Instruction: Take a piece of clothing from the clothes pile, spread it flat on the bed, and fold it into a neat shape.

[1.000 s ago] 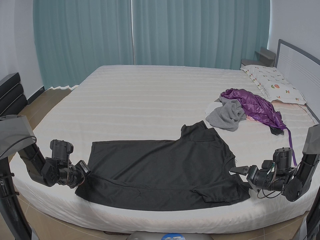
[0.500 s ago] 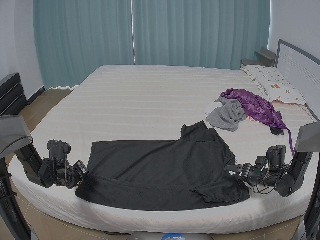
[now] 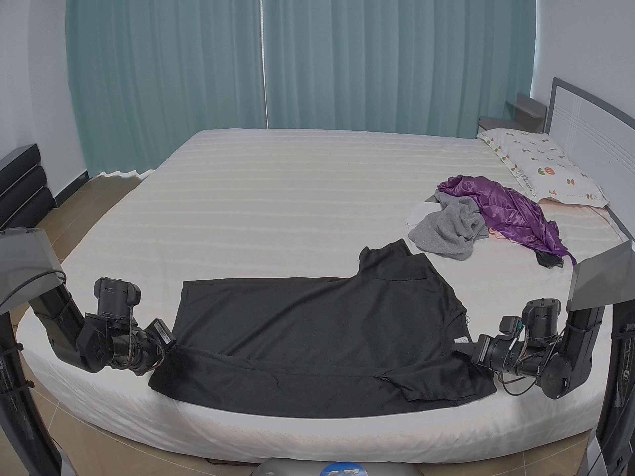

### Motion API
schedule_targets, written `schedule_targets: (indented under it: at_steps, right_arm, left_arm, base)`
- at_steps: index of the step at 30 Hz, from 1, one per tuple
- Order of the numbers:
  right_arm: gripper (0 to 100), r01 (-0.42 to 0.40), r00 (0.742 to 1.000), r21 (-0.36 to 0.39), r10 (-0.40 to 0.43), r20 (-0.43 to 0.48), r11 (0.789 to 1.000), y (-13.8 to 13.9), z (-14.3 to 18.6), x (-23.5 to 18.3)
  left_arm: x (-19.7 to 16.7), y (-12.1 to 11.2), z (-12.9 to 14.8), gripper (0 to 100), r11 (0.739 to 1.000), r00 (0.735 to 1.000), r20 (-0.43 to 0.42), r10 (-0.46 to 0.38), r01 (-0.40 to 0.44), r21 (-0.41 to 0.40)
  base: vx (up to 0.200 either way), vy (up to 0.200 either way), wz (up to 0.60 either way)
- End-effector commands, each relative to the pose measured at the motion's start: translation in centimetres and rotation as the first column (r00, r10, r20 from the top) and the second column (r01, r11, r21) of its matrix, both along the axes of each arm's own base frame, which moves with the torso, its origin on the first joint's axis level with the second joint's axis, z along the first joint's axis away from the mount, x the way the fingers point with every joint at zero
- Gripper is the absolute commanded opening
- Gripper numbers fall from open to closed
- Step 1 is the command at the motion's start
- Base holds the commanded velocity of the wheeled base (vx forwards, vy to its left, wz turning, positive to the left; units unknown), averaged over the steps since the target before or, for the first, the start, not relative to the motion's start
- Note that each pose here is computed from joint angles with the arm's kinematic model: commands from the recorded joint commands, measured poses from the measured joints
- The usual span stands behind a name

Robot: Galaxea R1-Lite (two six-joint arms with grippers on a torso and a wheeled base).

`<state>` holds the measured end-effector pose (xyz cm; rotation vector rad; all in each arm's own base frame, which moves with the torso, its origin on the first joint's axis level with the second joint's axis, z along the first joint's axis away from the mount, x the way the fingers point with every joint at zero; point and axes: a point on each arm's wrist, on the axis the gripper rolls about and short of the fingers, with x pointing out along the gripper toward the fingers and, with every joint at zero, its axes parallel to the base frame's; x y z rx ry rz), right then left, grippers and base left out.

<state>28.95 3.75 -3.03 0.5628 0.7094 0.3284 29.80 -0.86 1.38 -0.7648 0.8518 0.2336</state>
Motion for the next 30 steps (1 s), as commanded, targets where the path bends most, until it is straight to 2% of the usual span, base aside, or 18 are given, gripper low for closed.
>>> schedule_targets:
  at_steps: [1, 13, 17, 30]
  right_arm:
    - [0, 0.013, 0.999, -0.014, -0.013, -0.033, 1.0, -0.7, -0.8, -0.9]
    - [0, 0.054, 0.997, 0.023, -0.055, 0.053, 0.998, -1.7, 0.3, -0.4]
    - [0, 0.074, 0.995, 0.045, -0.076, 0.06, 0.996, -1.8, 0.3, -0.3]
    - [0, 0.084, 0.993, 0.051, -0.088, 0.077, 0.995, -2.1, 0.6, -0.3]
  left_arm:
    - [0.0, 0.0, -0.1, 0, 1.0, 1.0, -0.004, 0.001, -0.001, 0.0]
    - [0.0, 0.1, -0.2, 0, 1.0, 1.0, -0.007, 0.001, -0.001, 0.003]
    - [0.1, 0.2, -0.1, 0, 1.0, 1.0, -0.002, 0.005, -0.005, 0.004]
    - [0.0, 0.4, -0.2, 0, 1.0, 1.0, -0.006, 0.012, -0.012, 0.005]
  base:
    - [0.0, 0.0, 0.0]
    - [0.0, 0.0, 0.0]
    - [0.0, 0.0, 0.0]
    - [0.0, 0.0, 0.0]
